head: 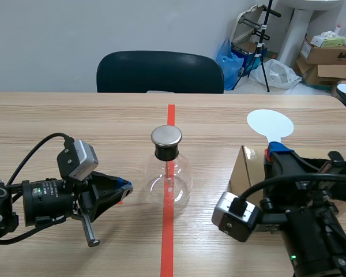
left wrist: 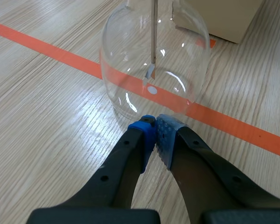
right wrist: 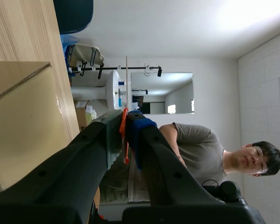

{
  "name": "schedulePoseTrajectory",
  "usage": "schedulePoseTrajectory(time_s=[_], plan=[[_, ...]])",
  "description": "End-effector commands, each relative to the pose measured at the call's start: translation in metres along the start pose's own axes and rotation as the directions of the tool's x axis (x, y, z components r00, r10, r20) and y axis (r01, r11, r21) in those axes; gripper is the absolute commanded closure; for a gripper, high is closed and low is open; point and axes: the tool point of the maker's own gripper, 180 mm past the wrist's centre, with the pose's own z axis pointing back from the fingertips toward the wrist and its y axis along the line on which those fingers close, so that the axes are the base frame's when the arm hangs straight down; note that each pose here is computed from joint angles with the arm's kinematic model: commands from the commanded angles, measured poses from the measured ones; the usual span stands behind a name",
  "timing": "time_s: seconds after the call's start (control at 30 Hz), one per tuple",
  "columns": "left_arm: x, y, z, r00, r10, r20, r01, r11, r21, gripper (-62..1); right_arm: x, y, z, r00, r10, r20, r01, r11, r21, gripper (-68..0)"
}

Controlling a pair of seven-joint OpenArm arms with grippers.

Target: Do the electroscope experiment

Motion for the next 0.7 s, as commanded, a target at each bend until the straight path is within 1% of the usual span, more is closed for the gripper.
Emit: schedulePoseTrajectory(time_s=[0.0,0.07,0.1,0.2,0.3,0.43,0.6,0.67], plan=[[0.011,0.001,0.004,0.999,-0.006,0.036,0.006,1.0,-0.002,-4.1,-0.004,-0.011,-0.002,1.0,-0.011,-0.005,0.01,0.999,-0.041,-1.0],[0.013,-0.001,0.009,0.999,-0.015,0.04,0.016,1.0,-0.006,-4.1,-0.007,-0.01,0.002,1.0,-0.013,0.002,0.013,0.999,-0.037,-1.0],[0.016,-0.002,0.011,0.999,-0.021,0.045,0.022,1.0,-0.004,-4.1,-0.008,-0.013,0.005,1.0,-0.016,0.009,0.016,0.998,-0.053,-1.0],[0.024,-0.004,0.021,0.997,-0.043,0.064,0.043,0.999,0.006,-4.1,-0.009,-0.01,0.013,0.999,-0.006,0.036,0.008,0.999,-0.036,-1.0],[0.034,-0.01,0.035,0.994,-0.067,0.083,0.066,0.998,0.013,-4.1,-0.012,-0.007,0.02,0.999,-0.002,0.046,0.003,1.0,-0.021,-1.0],[0.053,-0.027,0.057,0.987,-0.09,0.134,0.09,0.996,0.004,-4.1,-0.014,-0.005,0.027,0.998,-0.017,0.056,0.018,1.0,-0.01,-1.0],[0.07,-0.057,0.082,0.985,-0.091,0.145,0.1,0.994,-0.051,-4.1,-0.017,-0.007,0.028,0.999,-0.019,0.043,0.02,1.0,-0.021,-1.0],[0.079,-0.066,0.09,0.983,-0.103,0.154,0.112,0.992,-0.053,-4.1,-0.019,-0.006,0.028,0.999,-0.019,0.038,0.02,1.0,-0.018,-1.0]])
